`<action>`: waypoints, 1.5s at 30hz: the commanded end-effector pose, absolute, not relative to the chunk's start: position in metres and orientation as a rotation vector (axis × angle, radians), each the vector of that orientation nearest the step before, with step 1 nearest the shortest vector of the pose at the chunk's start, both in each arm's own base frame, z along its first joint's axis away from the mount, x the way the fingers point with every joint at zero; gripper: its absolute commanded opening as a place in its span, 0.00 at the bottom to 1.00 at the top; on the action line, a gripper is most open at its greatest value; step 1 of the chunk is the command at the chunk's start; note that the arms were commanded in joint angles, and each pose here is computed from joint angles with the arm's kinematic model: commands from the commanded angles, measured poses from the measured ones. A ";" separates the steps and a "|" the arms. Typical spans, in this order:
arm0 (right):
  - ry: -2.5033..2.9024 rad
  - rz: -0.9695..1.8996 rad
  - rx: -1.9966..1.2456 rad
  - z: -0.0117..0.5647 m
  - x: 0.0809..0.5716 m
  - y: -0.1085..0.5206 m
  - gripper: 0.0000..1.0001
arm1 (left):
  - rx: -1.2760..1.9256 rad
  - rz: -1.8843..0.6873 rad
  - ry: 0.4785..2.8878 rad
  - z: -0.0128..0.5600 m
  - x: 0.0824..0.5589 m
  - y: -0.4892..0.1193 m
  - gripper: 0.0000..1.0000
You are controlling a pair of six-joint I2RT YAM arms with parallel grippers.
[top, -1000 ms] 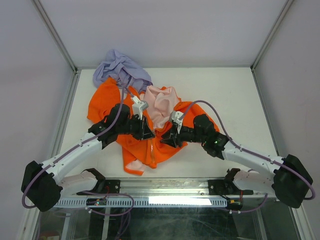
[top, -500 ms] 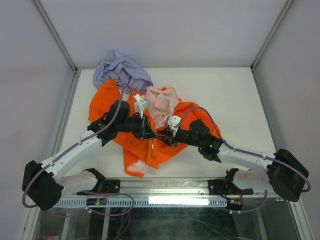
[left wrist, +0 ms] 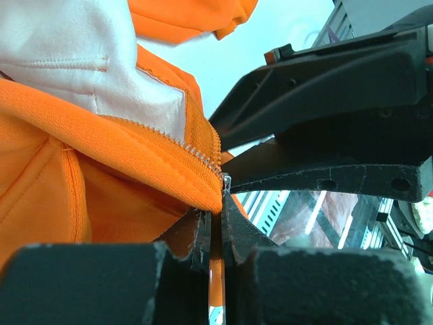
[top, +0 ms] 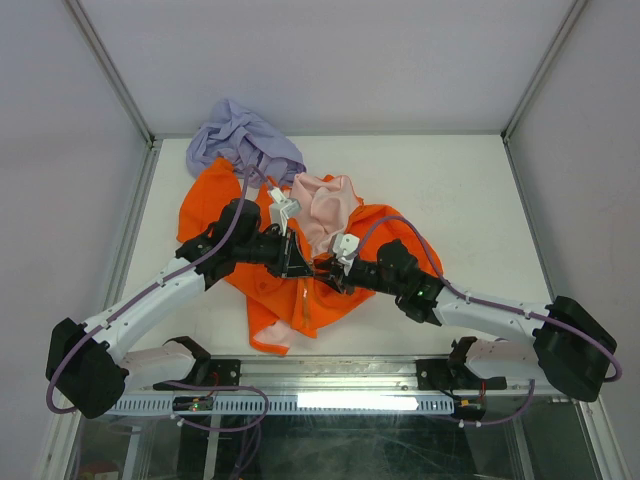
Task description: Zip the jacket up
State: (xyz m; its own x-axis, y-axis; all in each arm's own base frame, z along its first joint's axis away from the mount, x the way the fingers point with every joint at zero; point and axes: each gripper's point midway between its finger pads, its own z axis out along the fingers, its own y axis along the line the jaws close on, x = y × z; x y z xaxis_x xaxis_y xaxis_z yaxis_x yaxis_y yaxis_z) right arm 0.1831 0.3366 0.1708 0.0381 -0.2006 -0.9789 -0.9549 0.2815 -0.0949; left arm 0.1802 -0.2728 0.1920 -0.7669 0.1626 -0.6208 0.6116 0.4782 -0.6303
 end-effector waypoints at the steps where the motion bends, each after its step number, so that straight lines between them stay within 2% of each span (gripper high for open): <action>1: 1.256 0.811 -1.057 0.226 0.194 0.346 0.27 | 0.686 -1.349 2.134 0.228 0.177 -0.285 0.00; 9: 1.263 0.705 -1.010 0.231 0.203 0.326 0.15 | 0.653 -1.292 2.177 0.222 0.180 -0.280 0.00; 20: 1.263 0.785 -1.071 0.225 0.192 0.338 0.12 | 0.672 -1.295 2.166 0.226 0.179 -0.280 0.00; 33: 1.261 0.866 -1.180 0.212 0.179 0.352 0.30 | 0.729 -1.296 2.136 0.225 0.174 -0.278 0.00; 45: 1.179 0.968 -1.357 0.219 0.160 0.368 0.40 | 0.888 -1.265 2.121 0.218 0.166 -0.273 0.00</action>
